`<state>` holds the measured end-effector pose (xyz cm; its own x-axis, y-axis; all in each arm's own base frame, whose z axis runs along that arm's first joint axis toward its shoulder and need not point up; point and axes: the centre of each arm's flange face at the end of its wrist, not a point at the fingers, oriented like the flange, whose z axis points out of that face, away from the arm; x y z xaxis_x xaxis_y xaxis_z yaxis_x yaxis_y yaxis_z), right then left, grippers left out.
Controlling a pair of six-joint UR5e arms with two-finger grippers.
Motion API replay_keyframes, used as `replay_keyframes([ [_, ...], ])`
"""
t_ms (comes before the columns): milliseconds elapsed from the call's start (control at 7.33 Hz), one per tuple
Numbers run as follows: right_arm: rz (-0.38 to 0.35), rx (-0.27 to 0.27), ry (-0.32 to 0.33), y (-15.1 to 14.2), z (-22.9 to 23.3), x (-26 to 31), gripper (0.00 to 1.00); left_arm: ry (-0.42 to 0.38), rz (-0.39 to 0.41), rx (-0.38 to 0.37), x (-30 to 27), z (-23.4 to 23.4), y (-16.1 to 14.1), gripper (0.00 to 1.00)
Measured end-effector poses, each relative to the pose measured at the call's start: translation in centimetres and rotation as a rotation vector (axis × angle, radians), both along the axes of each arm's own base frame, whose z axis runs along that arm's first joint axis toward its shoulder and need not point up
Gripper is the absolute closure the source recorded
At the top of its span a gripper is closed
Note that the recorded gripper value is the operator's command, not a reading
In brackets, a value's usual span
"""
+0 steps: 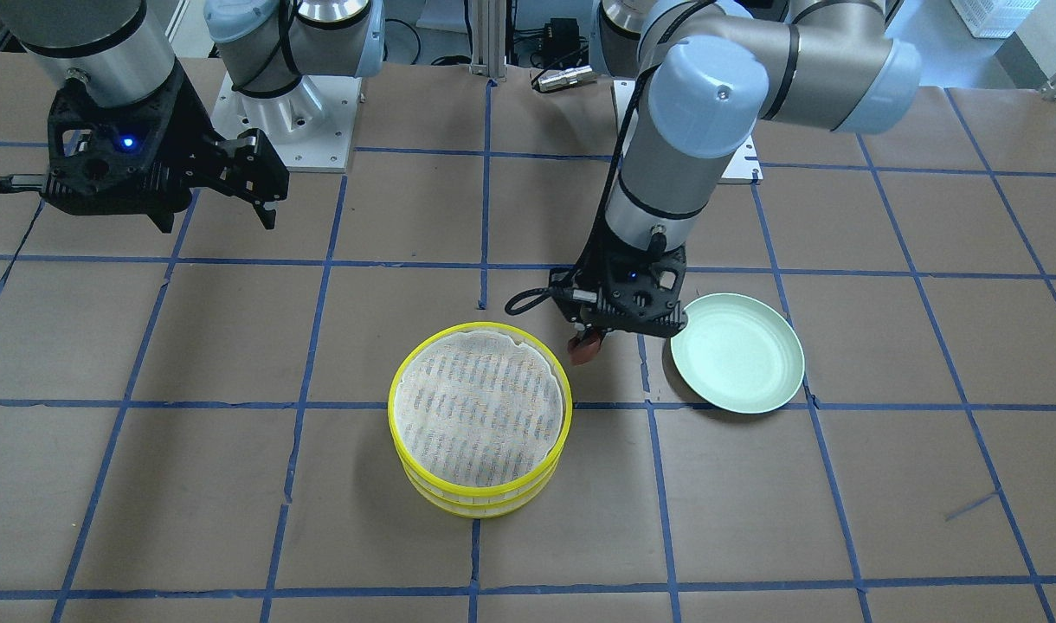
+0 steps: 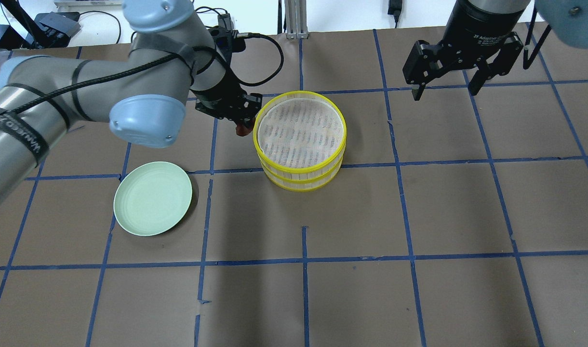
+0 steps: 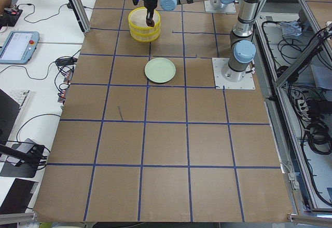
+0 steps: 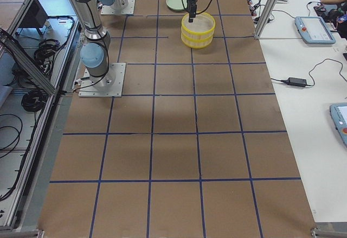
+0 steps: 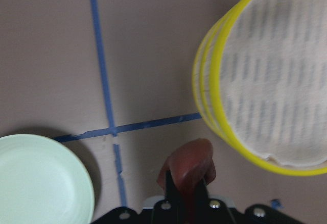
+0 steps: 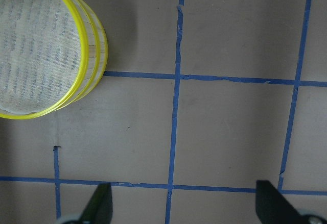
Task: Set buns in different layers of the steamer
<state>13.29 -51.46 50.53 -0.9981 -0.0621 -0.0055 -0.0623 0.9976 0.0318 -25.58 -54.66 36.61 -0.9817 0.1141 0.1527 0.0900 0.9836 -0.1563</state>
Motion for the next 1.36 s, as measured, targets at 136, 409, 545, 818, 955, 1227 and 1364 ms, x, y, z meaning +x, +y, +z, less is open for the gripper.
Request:
replay_keyframes([
  [136, 0.001, 0.001, 0.001, 0.0, -0.1, -0.1, 0.00, 0.035, 0.018, -0.017, -2.3, -1.7, -0.6, 0.01],
  [409, 0.001, 0.000, 0.002, 0.0, -0.1, 0.0, 0.00, 0.070, 0.045, -0.050, -4.9, -4.7, -1.8, 0.00],
  [545, 0.002, -0.001, 0.002, 0.0, -0.2, 0.0, 0.00, 0.076, 0.050, -0.063, -5.3, -5.1, -2.1, 0.00],
  [818, 0.001, 0.000, 0.002, 0.0, -0.2, 0.0, 0.00, 0.078, 0.040, -0.096, -5.3, -3.9, -2.0, 0.00],
  [955, 0.001, 0.000, 0.002, 0.0, -0.2, 0.0, 0.00, 0.077, 0.035, -0.115, -5.2, -2.9, -1.8, 0.00],
  [1227, 0.001, 0.001, 0.002, 0.0, -0.2, -0.1, 0.00, 0.039, 0.001, -0.135, -4.5, -0.6, -1.8, 0.00],
  [1364, 0.001, 0.002, 0.002, 0.0, -0.3, 0.0, 0.00, 0.009, -0.029, -0.130, -3.7, 0.8, -1.8, 0.00],
])
